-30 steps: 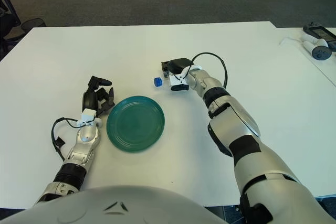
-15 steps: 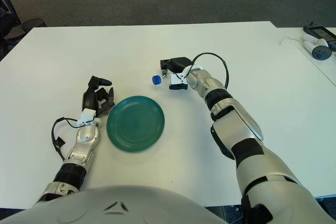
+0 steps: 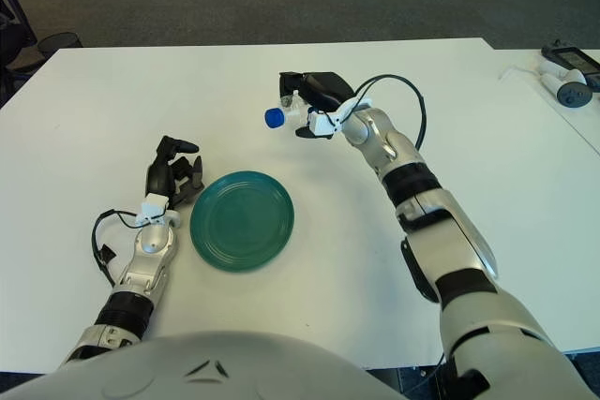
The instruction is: Put the bottle into the plate.
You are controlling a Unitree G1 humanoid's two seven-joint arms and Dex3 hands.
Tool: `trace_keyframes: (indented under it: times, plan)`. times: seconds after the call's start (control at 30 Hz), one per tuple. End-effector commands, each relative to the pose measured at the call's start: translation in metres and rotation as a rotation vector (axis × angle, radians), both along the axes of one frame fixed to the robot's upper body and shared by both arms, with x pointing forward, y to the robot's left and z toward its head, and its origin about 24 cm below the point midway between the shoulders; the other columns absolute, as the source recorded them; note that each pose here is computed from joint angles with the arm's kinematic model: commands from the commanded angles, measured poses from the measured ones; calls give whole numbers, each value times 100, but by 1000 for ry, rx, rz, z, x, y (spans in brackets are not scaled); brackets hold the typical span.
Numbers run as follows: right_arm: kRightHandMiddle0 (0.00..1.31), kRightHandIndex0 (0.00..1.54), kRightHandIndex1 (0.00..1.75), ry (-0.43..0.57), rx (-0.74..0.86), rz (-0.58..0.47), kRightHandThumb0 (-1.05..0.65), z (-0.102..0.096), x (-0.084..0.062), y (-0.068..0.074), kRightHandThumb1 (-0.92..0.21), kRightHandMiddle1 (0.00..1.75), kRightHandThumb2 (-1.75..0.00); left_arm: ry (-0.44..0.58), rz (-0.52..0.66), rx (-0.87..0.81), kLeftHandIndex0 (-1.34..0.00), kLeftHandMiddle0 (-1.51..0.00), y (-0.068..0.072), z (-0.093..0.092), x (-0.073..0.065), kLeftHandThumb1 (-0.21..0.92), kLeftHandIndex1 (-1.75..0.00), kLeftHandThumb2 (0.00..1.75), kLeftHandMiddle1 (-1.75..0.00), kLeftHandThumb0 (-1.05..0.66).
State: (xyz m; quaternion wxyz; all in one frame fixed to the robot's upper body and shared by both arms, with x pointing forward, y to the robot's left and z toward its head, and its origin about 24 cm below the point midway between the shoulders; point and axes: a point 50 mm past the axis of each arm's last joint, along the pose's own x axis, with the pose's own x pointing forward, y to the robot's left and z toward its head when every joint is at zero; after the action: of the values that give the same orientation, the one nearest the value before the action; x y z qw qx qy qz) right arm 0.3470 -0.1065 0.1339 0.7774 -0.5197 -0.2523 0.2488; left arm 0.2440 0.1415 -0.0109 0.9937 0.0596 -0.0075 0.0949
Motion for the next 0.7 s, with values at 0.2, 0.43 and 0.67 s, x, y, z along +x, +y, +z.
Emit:
trace_keyframes:
  times: [0.2, 0.43, 0.67]
  plan:
    - [51, 76, 164, -47, 155, 145, 0, 31, -42, 7, -16, 175, -147, 192, -5, -4, -39, -98, 1, -40, -32, 61, -175, 94, -175, -40]
    - [46, 72, 165, -36, 167, 243, 0, 26, -68, 18, -22, 175, -141, 189, -9, -7, -40, -97, 2, -40, -32, 61, -175, 94, -175, -40]
    - [45, 68, 170, -40, 165, 333, 0, 28, -85, 26, -24, 175, -141, 176, -14, -3, -40, -97, 2, -39, -31, 60, -175, 95, -175, -40]
